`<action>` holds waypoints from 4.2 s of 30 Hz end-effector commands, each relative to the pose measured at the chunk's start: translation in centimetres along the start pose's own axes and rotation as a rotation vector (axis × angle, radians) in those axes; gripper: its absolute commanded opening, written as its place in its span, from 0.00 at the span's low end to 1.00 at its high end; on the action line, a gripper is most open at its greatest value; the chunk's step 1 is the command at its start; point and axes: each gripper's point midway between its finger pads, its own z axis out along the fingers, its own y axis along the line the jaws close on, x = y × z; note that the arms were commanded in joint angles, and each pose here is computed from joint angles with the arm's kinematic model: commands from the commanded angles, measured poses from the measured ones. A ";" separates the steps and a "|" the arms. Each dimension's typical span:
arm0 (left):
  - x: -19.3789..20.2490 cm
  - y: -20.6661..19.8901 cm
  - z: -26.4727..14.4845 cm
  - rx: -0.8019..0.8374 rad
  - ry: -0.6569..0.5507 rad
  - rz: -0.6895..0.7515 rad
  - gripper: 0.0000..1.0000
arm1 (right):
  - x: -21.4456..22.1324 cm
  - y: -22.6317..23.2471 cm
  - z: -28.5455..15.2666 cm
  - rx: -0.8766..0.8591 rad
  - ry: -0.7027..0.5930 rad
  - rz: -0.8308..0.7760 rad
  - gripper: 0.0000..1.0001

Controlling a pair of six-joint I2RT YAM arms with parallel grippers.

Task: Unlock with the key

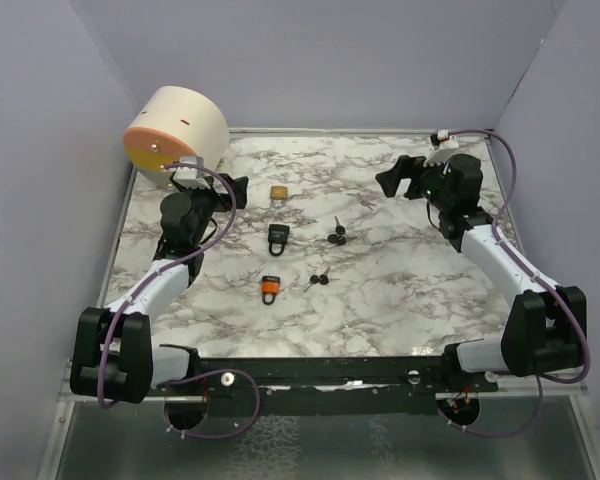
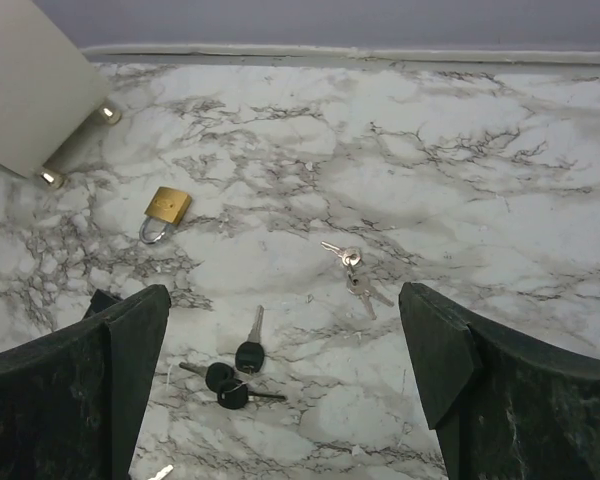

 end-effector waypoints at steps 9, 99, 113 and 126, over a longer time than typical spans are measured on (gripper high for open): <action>-0.7 -0.8 -0.5 -0.004 -0.045 -0.149 0.99 | -0.2 -0.6 -0.6 0.050 0.015 -0.008 0.99; 5.6 -14.6 1.1 0.411 0.298 -0.251 0.91 | 3.9 2.9 6.7 -0.006 0.384 -0.067 0.01; 8.1 -16.6 -0.8 0.482 0.316 -0.038 0.95 | 1.1 9.8 -1.1 -0.310 0.249 -0.052 0.01; 11.9 -20.2 -1.4 0.601 0.367 0.054 0.80 | 0.8 12.9 -3.0 -0.464 0.245 -0.008 0.01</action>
